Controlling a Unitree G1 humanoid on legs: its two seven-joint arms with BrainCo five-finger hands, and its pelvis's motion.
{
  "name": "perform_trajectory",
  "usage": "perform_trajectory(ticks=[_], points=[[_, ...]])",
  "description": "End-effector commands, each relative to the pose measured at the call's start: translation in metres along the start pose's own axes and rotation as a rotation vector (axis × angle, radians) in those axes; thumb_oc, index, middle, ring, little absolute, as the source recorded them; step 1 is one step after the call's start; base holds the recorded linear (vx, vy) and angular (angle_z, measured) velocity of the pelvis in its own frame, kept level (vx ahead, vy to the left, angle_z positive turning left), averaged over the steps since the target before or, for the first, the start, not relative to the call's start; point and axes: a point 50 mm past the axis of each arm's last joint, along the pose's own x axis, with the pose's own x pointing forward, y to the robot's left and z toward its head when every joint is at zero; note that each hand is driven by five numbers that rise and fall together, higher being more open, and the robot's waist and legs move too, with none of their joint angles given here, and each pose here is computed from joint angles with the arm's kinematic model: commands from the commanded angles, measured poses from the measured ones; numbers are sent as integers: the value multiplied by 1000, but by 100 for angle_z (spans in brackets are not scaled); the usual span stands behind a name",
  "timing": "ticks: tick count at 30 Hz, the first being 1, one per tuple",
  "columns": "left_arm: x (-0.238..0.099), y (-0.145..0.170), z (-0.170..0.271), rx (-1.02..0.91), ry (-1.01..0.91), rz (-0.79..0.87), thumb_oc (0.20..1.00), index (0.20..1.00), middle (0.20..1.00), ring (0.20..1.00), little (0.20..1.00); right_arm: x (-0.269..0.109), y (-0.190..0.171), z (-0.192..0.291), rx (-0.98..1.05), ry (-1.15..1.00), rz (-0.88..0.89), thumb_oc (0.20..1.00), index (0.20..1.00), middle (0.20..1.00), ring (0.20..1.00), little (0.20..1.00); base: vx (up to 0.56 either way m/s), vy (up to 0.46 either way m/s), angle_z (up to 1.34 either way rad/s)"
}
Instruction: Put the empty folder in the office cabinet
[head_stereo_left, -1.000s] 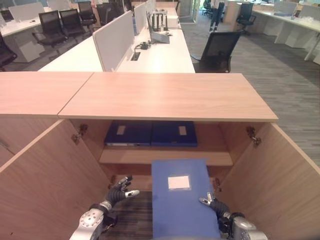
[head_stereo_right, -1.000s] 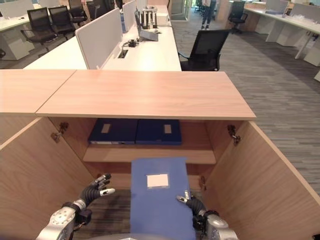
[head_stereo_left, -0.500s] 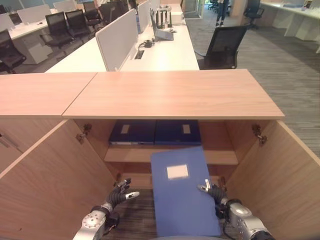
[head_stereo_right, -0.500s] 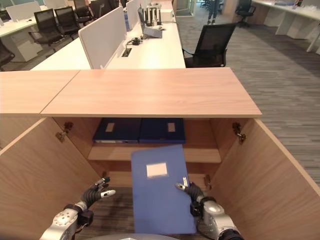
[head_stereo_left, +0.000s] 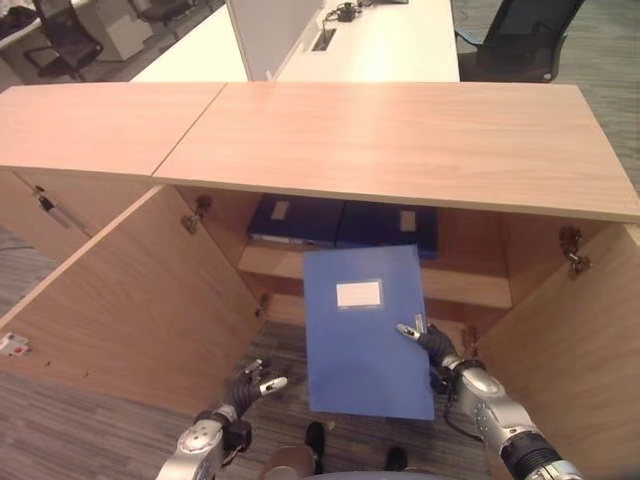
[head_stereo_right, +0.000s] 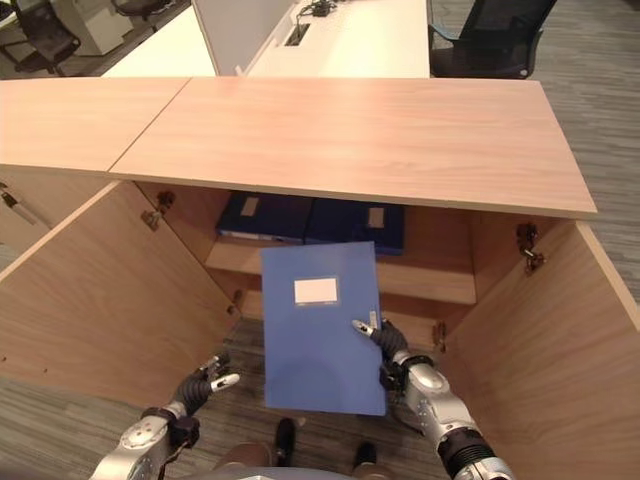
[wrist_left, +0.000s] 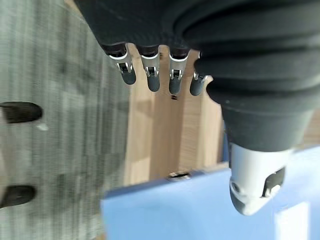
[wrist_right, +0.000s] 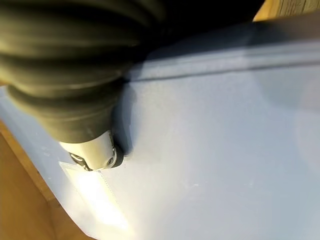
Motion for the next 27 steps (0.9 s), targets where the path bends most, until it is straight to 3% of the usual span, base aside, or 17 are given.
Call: perform_trajectory(ticks=[1, 9, 17, 27], points=[[-5, 17, 20, 7, -100, 55, 1000, 1000, 1000, 1000, 1000, 6, 6, 31, -9, -152, 33, 200, 200, 200, 200, 200, 207, 208, -24], [-14, 34, 19, 48, -102, 114, 1000, 1000, 1000, 1000, 1000, 4, 4, 10, 22, -82, 1, 200, 200, 200, 200, 200, 119, 232, -35], [-17, 40, 34, 100, -141, 109, 1000, 1000, 1000, 1000, 1000, 25, 35, 31, 31, -129, 85, 200, 200, 200, 200, 200, -46, 222, -42], [-11, 34, 43, 90, -173, 98, 1000, 1000, 1000, 1000, 1000, 35, 73, 68, 12, -249, 218, 200, 200, 200, 200, 200, 6, 46, -34]])
